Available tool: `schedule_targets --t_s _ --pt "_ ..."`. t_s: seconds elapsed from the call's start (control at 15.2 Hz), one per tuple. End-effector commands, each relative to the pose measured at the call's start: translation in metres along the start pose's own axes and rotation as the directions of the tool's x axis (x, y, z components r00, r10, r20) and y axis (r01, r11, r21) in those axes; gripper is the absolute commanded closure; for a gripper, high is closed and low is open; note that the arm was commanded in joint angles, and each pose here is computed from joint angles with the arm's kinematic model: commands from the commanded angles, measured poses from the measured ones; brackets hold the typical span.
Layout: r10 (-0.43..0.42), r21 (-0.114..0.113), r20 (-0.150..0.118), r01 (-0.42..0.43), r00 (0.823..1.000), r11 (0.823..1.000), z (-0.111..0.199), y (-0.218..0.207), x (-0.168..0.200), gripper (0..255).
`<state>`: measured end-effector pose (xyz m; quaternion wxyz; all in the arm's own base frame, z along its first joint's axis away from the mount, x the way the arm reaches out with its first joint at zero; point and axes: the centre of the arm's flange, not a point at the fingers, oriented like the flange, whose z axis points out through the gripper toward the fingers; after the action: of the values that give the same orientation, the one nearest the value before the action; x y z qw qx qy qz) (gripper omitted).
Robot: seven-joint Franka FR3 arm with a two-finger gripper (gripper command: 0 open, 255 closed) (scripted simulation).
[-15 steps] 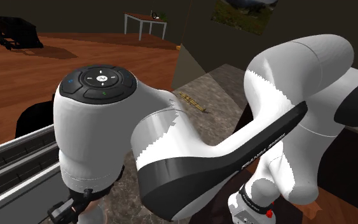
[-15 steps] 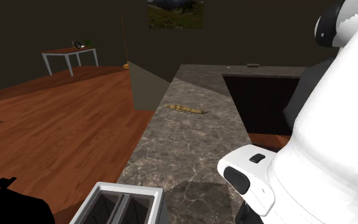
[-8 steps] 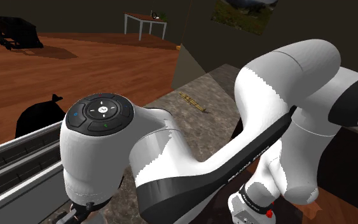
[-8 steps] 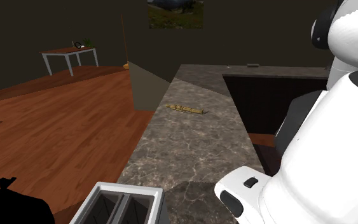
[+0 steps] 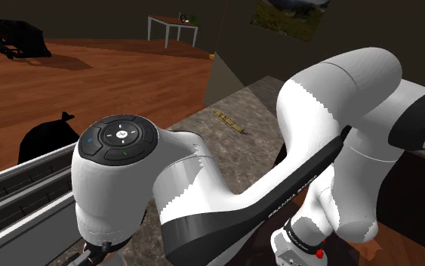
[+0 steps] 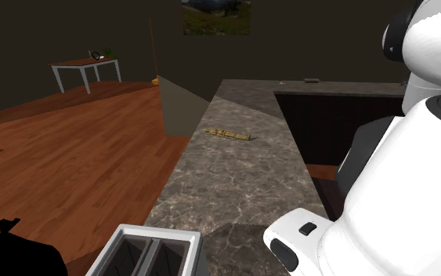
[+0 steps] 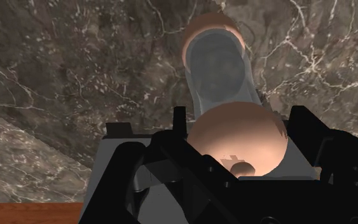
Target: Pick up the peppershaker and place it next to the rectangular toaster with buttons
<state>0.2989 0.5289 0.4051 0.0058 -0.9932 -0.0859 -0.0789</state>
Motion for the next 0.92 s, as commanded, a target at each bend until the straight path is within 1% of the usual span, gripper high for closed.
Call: schedule_targets --t_s 0.0,0.33,0.59,0.86 --pt "0.000 0.000 0.000 0.000 1.000 1.000 0.000 0.000 0.000 0" --pt "0.000 0.000 0.000 0.000 1.000 1.000 0.000 0.000 0.000 0" --pt "0.000 0.000 0.000 0.000 1.000 1.000 -0.050 0.000 0.000 0" --pt "0.000 0.000 0.000 0.000 1.000 1.000 -0.050 0.000 0.000 0"
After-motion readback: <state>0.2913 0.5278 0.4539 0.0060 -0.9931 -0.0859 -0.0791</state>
